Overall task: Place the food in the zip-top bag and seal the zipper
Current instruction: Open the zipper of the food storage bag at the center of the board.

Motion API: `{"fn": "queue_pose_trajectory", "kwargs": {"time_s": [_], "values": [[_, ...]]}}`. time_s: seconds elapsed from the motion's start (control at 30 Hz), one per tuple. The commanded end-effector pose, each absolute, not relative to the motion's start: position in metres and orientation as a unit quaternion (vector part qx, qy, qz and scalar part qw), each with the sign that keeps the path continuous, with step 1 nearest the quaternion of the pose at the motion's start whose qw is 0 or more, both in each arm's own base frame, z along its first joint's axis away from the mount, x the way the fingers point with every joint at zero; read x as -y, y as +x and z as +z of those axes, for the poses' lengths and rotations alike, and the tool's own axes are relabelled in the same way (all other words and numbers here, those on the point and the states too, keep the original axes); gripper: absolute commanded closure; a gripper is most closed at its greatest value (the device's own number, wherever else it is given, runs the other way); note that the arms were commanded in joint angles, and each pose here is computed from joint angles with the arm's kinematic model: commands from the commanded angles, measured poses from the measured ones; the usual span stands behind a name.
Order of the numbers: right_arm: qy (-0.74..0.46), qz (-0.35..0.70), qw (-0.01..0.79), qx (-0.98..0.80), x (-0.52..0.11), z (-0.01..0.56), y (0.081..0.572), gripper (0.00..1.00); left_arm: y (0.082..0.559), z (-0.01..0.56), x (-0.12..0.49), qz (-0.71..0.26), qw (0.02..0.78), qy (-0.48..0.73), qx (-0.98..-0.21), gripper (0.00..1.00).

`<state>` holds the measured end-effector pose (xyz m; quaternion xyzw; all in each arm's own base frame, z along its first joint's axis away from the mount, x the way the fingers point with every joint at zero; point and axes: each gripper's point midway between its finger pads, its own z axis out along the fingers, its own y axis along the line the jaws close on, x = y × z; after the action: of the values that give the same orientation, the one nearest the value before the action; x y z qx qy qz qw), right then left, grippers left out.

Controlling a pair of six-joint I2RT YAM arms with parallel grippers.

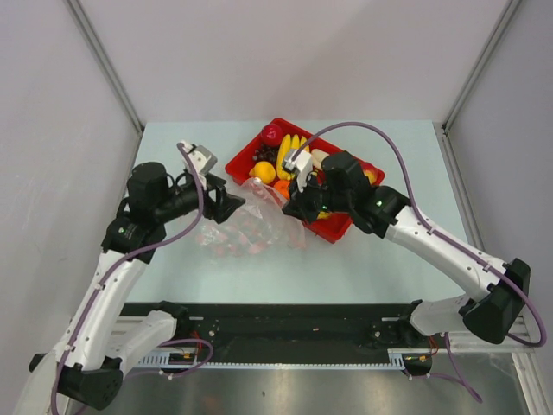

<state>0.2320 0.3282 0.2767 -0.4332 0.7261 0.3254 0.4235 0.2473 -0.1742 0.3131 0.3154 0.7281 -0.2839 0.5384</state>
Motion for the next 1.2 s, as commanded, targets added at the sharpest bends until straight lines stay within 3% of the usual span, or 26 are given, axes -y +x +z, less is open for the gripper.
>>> {"fn": "queue_pose_trajectory", "kwargs": {"time_s": [0.0, 0.17, 0.3, 0.57, 0.9, 0.97, 1.0, 1.17], "values": [[-0.303, 0.36, 0.419, -0.776, -0.329, 0.3, 0.245, 1.0, 0.263, 0.365, 0.139, -0.225, 0.604, 0.187, -0.741, 0.2], [-0.2, 0.387, 0.375, -0.818, -0.339, 0.293, 0.256, 1.0, 0.259, 0.367, 0.118, -0.195, 0.59, 0.127, -0.774, 0.17], [-0.146, 0.427, 0.338, -0.826, -0.359, 0.298, 0.254, 1.0, 0.233, 0.367, 0.139, -0.262, 0.56, 0.156, -0.771, 0.22], [-0.138, 0.45, 0.327, -0.819, -0.406, 0.296, 0.249, 1.0, 0.228, 0.331, 0.164, -0.29, 0.511, 0.162, -0.793, 0.27], [-0.169, 0.462, 0.329, -0.806, -0.432, 0.297, 0.241, 1.0, 0.262, 0.286, 0.158, -0.196, 0.487, 0.153, -0.837, 0.35], [-0.173, 0.465, 0.327, -0.804, -0.433, 0.298, 0.24, 1.0, 0.262, 0.279, 0.155, -0.18, 0.478, 0.16, -0.845, 0.45], [-0.184, 0.467, 0.333, -0.798, -0.433, 0.3, 0.239, 1.0, 0.266, 0.276, 0.147, -0.156, 0.478, 0.157, -0.85, 0.6], [-0.242, 0.458, 0.322, -0.793, -0.421, 0.281, 0.233, 1.0, 0.257, 0.277, 0.117, -0.123, 0.487, 0.152, -0.851, 0.99]]}}
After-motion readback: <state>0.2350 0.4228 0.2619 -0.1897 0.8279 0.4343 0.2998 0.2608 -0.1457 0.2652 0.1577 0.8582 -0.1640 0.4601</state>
